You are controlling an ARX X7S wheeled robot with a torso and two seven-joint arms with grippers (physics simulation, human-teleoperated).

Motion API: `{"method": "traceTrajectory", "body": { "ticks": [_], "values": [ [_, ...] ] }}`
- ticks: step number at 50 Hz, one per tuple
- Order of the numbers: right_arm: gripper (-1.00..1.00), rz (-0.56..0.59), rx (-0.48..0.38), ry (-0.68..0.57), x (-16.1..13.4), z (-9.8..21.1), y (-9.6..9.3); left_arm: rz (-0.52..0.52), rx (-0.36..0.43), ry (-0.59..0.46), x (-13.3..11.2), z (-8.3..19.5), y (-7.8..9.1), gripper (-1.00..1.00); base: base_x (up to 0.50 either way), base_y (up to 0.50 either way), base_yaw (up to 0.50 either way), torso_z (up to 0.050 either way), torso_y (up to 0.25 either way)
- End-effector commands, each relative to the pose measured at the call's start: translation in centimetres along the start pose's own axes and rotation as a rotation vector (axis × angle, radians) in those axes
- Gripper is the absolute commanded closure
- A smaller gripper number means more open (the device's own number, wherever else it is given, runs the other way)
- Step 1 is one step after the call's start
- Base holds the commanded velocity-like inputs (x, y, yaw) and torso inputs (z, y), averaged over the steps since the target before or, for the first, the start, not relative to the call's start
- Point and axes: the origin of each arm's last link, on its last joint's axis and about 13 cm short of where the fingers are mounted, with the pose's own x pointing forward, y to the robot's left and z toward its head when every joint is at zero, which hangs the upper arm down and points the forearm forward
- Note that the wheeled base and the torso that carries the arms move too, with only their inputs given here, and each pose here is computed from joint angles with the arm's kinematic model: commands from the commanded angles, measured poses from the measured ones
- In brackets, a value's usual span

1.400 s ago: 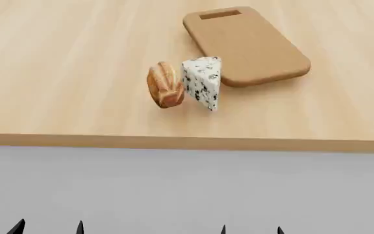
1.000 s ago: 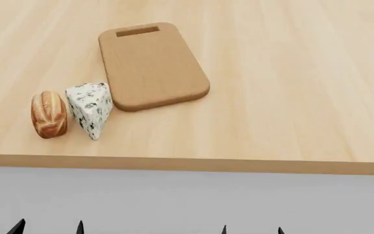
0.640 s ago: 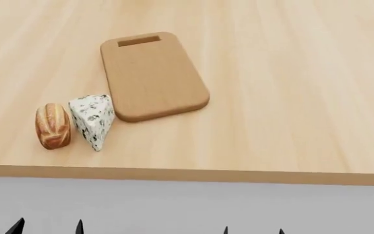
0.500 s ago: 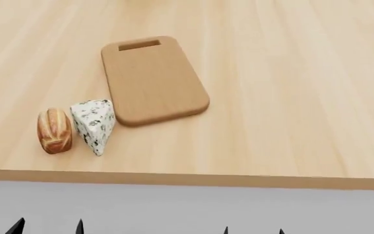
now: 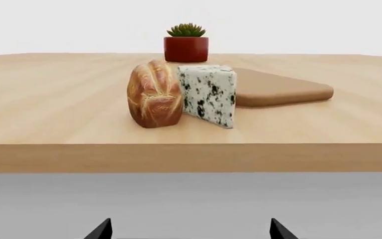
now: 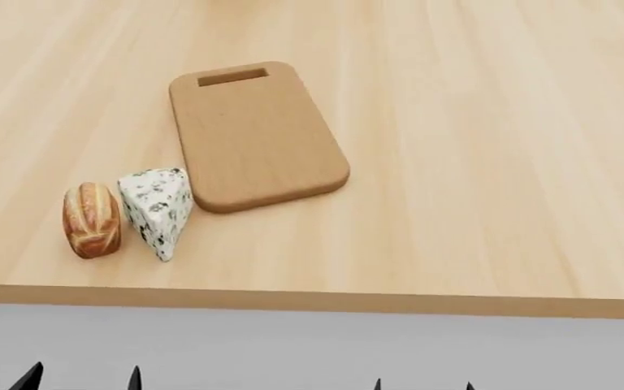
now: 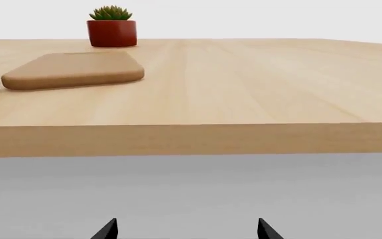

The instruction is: Place the bread and cheese on the cutting board.

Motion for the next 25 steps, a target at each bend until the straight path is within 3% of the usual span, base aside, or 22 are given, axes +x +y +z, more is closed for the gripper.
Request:
{"method": "traceTrajectory", "body": {
  "ticks": [1,6,7,8,22,25],
  "values": [
    [-1.00,-0.002,0.001,0.001,0.0,-0.1,0.0,0.023,-0.008,0.016,0.2,-0.3,0.1,-1.00,0.00,0.00,0.00,0.000,0.000],
    [-1.00,-0.002,0.001,0.001,0.0,-0.1,0.0,0.023,0.030,0.040,0.1,-0.5,0.0,-1.00,0.00,0.00,0.00,0.000,0.000],
    [-1.00,0.319,-0.059,0.087,-0.5,5.0,1.9,-0.063,-0.196,-0.009,-2.1,4.4,0.6,-1.00,0.02,0.00,0.00,0.000,0.000],
    [-1.00,-0.002,0.002,0.001,0.0,-0.1,-0.1,0.019,0.025,0.032,0.1,-0.3,0.1,-1.00,0.00,0.00,0.00,0.000,0.000],
    [-1.00,-0.004,0.002,0.002,0.1,-0.1,0.0,0.018,0.028,0.035,0.2,-0.4,0.0,-1.00,0.00,0.00,0.00,0.000,0.000],
    [-1.00,-0.023,-0.027,-0.001,0.0,0.7,-0.2,0.047,-0.010,0.033,0.5,0.1,0.3,-1.00,0.00,0.00,0.00,0.000,0.000]
  ]
}}
